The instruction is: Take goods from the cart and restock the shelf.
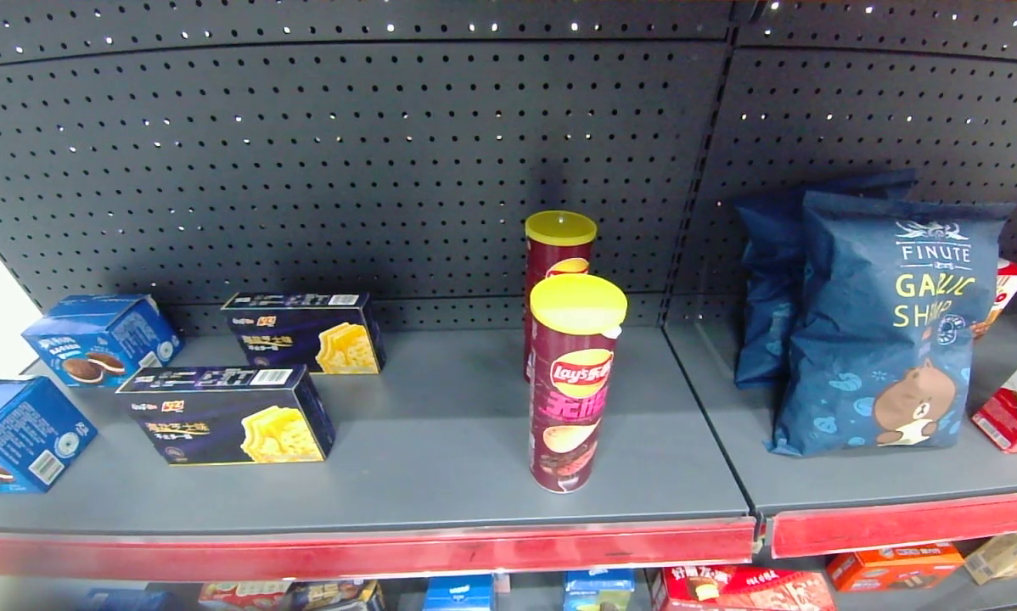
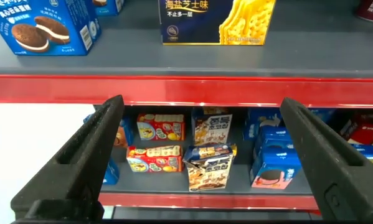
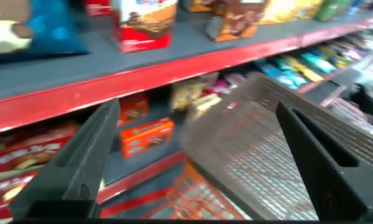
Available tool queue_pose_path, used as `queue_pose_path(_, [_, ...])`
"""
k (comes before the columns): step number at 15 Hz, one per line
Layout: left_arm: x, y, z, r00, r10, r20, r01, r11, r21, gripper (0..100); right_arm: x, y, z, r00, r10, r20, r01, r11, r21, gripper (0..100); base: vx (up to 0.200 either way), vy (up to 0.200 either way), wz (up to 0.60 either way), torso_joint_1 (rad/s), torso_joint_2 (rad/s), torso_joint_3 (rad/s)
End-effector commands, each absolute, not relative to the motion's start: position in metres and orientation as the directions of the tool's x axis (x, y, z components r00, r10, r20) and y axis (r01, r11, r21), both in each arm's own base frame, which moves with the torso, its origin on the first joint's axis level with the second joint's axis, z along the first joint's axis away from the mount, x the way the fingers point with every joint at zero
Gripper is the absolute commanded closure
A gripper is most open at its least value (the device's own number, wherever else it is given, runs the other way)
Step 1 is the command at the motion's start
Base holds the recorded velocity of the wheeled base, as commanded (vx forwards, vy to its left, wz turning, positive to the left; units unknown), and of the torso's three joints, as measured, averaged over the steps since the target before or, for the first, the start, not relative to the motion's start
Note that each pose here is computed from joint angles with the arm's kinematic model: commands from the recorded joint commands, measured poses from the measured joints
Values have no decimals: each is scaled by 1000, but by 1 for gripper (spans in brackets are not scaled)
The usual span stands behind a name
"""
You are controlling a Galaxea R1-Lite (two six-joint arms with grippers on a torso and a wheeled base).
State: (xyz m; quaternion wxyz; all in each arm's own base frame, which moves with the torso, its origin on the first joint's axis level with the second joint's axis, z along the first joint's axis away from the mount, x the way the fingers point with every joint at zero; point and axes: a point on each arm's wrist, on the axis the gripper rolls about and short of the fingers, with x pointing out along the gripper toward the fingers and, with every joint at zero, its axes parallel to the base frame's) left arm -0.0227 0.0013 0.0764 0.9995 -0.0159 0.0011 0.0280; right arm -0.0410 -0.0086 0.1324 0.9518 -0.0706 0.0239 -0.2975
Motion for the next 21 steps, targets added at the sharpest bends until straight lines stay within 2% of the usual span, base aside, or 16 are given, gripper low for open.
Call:
queue_pose_path(1, [-23,1,76,998,57,0,-57,998,-32,0,-33,-9,116,846,-532,-31,521,838,-162,0,0,0,0,0,0,0])
queue_pose_path(3, [-23,1,76,998,57,0,-57,998,-32,0,-19,-8,87,909,-416,7,413,899,-144,0,0,0,0,0,0,0])
queue_pose_path(5, [-23,1,76,998,57,0,-57,998,-32,0,-19,-6,84,955,-296,9,295,947,-129,0,0,0,0,0,0,0])
queue_pose_path(7, [-23,1,76,998,57,0,-57,998,-32,0,-23,-4,83,984,-165,70,173,977,-126,0,0,0,0,0,0,0])
queue_pose_path(9, [-23,1,76,998,57,-2,-57,998,-32,0,-23,-4,82,986,-153,67,158,984,-86,0,0,0,0,0,0,0])
queue_pose_path(10, [-23,1,76,998,57,0,-57,998,-32,0,-23,-3,82,991,-122,59,120,992,47,0,0,0,0,0,0,0])
queue_pose_path(11, [-23,1,76,998,57,0,-57,998,-32,0,-23,-2,80,994,-98,47,93,991,97,0,0,0,0,0,0,0])
queue_pose_path(14, [-23,1,76,998,57,-2,-57,998,-32,0,-23,-2,79,996,-86,34,83,994,72,0,0,0,0,0,0,0])
queue_pose_path(15, [-23,1,76,998,55,0,-55,998,-32,0,-23,-1,75,999,-52,-2,52,999,-8,0,0,0,0,0,0,0])
queue_pose_path(16, [-23,1,76,998,57,0,-57,998,-32,0,-23,-1,76,1000,-29,2,29,999,-18,0,0,0,0,0,0,0])
queue_pose_path(21, [-23,1,76,998,57,0,-57,998,-32,0,-23,-1,75,1000,-28,-3,28,1000,-8,0,0,0,0,0,0,0])
